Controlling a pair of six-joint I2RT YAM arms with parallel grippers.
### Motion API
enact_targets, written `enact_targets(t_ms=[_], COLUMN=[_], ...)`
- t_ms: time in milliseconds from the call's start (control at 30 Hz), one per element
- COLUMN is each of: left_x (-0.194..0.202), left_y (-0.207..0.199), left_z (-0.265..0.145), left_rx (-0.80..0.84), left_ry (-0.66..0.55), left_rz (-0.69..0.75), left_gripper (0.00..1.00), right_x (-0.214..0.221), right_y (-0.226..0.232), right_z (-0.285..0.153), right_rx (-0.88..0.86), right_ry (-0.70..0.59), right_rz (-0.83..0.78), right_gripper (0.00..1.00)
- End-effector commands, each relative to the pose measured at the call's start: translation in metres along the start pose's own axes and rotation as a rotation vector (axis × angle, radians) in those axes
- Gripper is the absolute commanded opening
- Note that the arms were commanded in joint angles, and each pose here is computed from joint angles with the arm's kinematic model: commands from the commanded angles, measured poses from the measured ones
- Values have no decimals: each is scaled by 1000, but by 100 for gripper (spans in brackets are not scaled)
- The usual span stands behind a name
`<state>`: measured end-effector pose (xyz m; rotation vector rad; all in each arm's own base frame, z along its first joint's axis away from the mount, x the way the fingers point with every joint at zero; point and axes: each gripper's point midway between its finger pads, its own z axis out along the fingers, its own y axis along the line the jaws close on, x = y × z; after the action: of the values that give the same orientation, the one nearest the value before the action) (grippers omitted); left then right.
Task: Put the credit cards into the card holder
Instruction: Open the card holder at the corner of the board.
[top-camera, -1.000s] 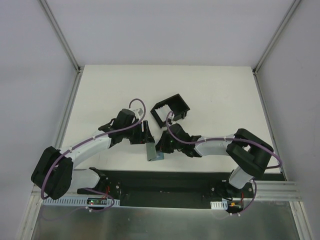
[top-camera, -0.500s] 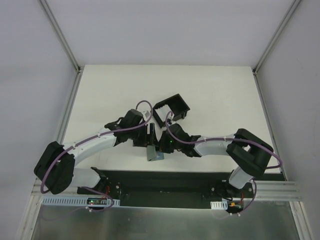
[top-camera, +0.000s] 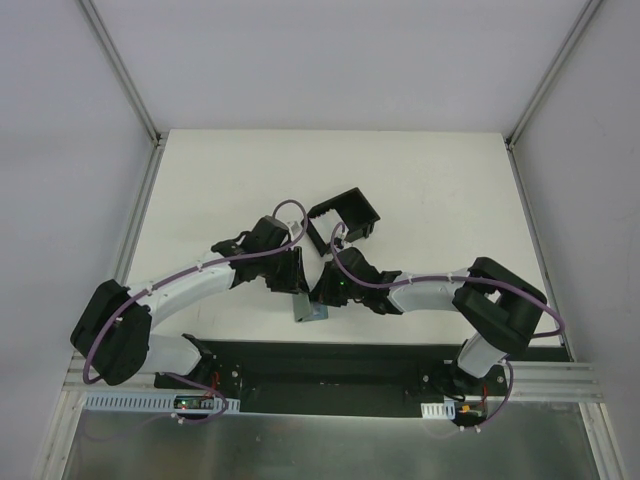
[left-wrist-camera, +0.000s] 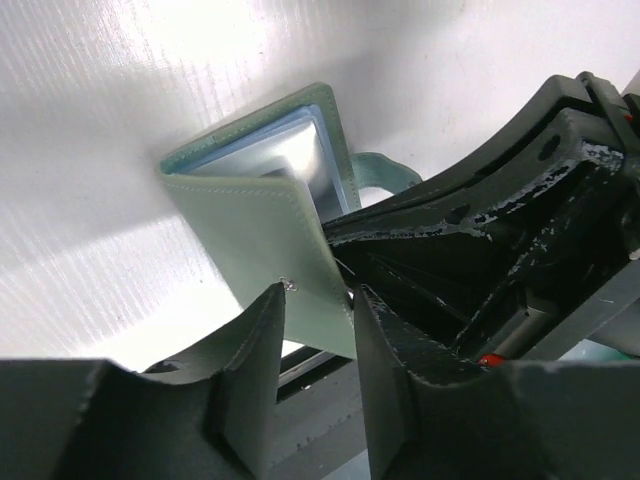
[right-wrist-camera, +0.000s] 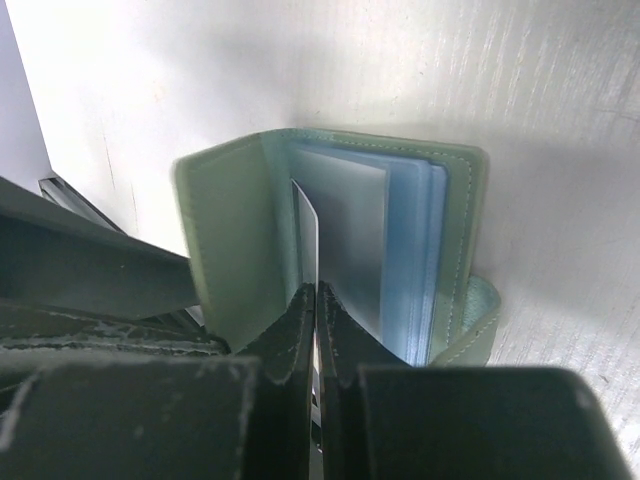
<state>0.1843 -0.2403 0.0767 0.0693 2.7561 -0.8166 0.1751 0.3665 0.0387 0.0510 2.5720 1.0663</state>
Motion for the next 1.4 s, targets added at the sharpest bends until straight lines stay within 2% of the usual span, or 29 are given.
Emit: enact_targets(t_ms=[0, 67, 133, 200, 333, 467, 733, 867, 1133, 1367], left_x=[-2, 1, 4, 7, 14, 17, 31, 26, 19, 12], left_y=[2, 6, 10, 11, 21, 26, 43, 48, 54, 56], left_z=[-7, -7, -9, -12, -19, -28, -23, -29, -31, -29], left_rx=[-37, -46, -57, -56, -90, -108, -178, -206, -245, -269], left_ry=[-5, 1, 3, -1, -2, -16, 52, 11, -23, -55], left_rz=[39, 41, 39, 43, 46, 46, 40, 45, 56, 18], left_gripper=[30, 20, 18, 11, 11, 16, 18, 22, 23, 27], right_x=[-6, -6, -6, -6, -6, -6, -5, -4, -3, -2], right_y=[-6, -6, -8, -8, -8, -8, -9, -7, -7, -6], right_z=[-1, -1, -1, -1, -1, 0, 3, 4, 6, 8], right_rx=[34, 36, 44, 47, 50, 52, 54, 48, 49, 45], right_ry=[-37, -37, -36, -38, -33, -30, -18, -11, -3, 10], right_rz=[-19, -21, -21, -21, -21, -23, -28, -32, -32, -36], right_gripper=[1, 0, 0, 1, 0, 0, 1, 0, 0, 1])
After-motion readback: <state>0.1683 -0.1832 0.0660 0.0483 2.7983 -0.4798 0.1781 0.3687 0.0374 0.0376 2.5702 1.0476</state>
